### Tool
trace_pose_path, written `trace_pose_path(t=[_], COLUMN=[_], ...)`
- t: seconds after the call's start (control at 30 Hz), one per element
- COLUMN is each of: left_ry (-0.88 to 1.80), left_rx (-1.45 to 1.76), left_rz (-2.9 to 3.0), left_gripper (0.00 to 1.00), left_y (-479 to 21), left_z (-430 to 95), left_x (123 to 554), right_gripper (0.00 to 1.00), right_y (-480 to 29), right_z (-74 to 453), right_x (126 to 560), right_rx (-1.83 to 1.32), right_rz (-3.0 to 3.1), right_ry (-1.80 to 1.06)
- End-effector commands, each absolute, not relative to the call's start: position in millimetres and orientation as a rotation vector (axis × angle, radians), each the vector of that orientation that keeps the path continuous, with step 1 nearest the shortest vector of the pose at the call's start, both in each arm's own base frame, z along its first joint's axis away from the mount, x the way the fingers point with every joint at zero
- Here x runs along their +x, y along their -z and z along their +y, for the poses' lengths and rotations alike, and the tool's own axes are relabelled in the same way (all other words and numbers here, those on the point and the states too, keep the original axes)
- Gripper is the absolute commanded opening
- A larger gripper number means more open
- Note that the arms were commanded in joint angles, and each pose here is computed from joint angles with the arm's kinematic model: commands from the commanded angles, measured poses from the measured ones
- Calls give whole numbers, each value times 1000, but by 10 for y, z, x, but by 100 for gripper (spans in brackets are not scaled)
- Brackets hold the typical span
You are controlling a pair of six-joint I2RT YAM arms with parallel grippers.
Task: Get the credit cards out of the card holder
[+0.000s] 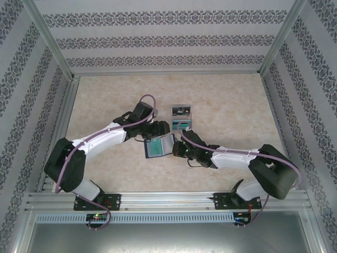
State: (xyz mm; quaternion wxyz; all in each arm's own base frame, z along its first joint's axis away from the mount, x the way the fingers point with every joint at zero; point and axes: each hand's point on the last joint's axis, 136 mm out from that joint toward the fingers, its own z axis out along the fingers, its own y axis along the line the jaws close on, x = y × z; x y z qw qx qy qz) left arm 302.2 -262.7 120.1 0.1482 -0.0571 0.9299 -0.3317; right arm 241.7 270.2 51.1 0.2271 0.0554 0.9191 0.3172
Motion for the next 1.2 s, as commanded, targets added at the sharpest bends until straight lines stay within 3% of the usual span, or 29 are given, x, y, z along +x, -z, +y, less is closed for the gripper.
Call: trace_pose_path(t=[0.0, 0.17, 0.33, 1.17], left_ry=[876, 864, 862, 736], left_rx=[-246, -312, -332, -342], left_rz=[2719, 2701, 2720, 2867], left_gripper=[64, 57, 39, 37], left_y=[-1009, -951, -816, -222], left_z=[-2375, -2190, -2141, -1994], left_x=[2905, 2822, 2744, 2505], right_gripper=[5, 6, 7, 14], right_y=[-528, -516, -523, -581], right_z=[2820, 2884, 2941, 3234], right_x=[2400, 2413, 2424, 2676], right_rx=[82, 57, 17, -61], right_rz=[2555, 2577, 2595, 2696], right_ry=[-881, -876, -858, -738])
